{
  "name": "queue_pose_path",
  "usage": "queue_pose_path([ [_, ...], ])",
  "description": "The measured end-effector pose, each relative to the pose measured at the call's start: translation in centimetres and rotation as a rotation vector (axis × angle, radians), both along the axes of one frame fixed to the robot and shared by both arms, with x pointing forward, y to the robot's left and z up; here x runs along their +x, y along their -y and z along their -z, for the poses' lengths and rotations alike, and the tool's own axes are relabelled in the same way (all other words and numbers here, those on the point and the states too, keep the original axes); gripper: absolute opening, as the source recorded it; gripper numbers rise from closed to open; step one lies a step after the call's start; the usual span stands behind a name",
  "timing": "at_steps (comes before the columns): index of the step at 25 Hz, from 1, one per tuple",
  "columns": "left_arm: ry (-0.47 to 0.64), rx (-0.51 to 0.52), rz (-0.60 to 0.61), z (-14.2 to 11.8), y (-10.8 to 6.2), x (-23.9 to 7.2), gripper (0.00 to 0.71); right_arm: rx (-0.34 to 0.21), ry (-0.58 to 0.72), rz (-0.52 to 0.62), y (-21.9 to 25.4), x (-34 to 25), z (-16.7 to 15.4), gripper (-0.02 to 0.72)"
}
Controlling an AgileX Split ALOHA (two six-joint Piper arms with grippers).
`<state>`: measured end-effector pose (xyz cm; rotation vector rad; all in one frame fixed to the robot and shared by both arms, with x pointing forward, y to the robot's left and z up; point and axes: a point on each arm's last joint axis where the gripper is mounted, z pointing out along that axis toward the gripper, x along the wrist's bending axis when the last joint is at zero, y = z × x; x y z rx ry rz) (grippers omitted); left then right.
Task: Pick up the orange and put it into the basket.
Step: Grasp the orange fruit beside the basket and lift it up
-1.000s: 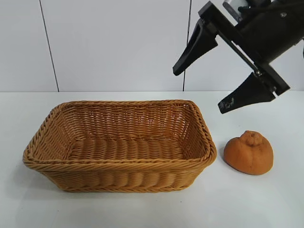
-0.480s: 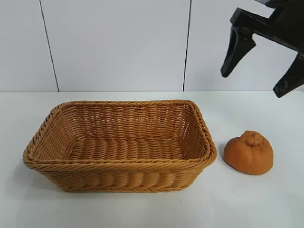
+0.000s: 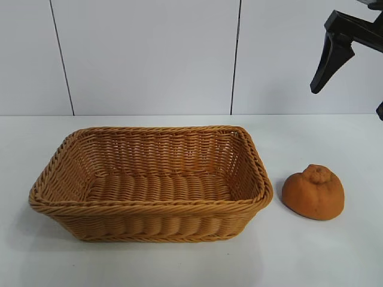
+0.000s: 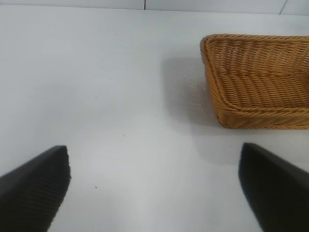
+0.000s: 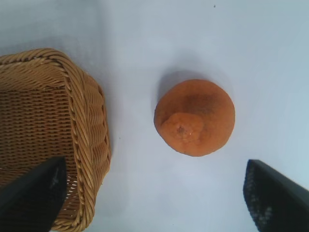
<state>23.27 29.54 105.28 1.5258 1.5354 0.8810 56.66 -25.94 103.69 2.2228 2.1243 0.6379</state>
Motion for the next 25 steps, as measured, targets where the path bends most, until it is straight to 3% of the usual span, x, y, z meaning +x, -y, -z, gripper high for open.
queue_pose_path([
  [8,0.000,0.000,0.000,0.0,0.0,0.0,0.673,-0.024,-0.007,0.001,0.2,0.7,1.2,0.682],
  [17,0.000,0.000,0.000,0.0,0.0,0.0,0.673,-0.034,-0.173,0.012,0.1,3.0,8.3,0.682],
  [25,0.000,0.000,0.000,0.0,0.0,0.0,0.673,0.014,-0.251,0.070,-0.3,4.5,14.6,0.669],
])
